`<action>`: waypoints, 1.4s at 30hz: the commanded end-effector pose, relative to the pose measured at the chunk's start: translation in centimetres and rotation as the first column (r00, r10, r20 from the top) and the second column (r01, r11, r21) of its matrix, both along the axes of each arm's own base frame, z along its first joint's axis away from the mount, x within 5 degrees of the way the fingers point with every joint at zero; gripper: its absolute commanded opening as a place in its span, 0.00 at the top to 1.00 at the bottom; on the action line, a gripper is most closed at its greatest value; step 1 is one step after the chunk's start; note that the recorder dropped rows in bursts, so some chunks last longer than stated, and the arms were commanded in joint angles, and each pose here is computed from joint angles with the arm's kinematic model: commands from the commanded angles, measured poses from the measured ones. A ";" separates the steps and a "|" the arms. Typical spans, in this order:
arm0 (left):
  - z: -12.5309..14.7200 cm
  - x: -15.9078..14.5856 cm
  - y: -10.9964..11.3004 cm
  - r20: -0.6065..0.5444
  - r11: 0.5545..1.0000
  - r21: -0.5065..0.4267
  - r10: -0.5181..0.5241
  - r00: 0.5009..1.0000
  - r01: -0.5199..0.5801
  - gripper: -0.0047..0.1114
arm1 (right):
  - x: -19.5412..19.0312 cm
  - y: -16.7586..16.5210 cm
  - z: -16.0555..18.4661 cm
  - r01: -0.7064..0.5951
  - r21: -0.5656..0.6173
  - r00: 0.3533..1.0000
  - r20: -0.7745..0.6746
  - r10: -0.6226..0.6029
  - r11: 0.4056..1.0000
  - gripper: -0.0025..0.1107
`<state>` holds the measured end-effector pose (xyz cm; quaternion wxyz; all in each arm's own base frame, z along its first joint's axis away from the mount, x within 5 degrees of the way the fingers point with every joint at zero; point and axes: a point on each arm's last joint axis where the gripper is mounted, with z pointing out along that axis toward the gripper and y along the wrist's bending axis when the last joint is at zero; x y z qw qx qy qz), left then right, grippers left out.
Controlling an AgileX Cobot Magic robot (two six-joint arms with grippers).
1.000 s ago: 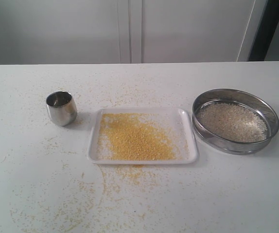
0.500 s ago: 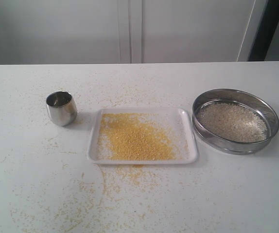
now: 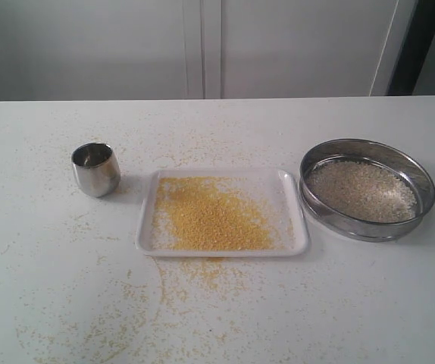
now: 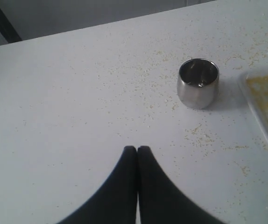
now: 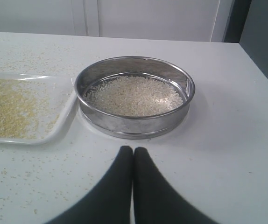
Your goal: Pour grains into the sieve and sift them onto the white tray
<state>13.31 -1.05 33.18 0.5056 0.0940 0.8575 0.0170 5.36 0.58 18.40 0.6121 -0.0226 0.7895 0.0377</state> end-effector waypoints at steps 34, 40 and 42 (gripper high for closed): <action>-15.5 -8.3 0.9 0.122 0.988 -0.105 0.127 0.984 -0.115 0.96 | 0.0 0.0 -0.1 0.000 0.000 1.000 0.003 0.000 1.000 0.98; -17.0 -8.3 0.9 0.088 0.987 -0.108 0.131 0.988 -0.121 0.96 | 0.0 0.0 -0.1 0.000 0.000 1.000 0.003 0.000 1.000 0.98; -17.0 -8.3 0.9 0.089 0.988 -0.099 0.126 0.988 -0.117 0.96 | 0.0 0.0 -0.1 0.000 0.000 1.000 0.003 0.000 1.000 0.98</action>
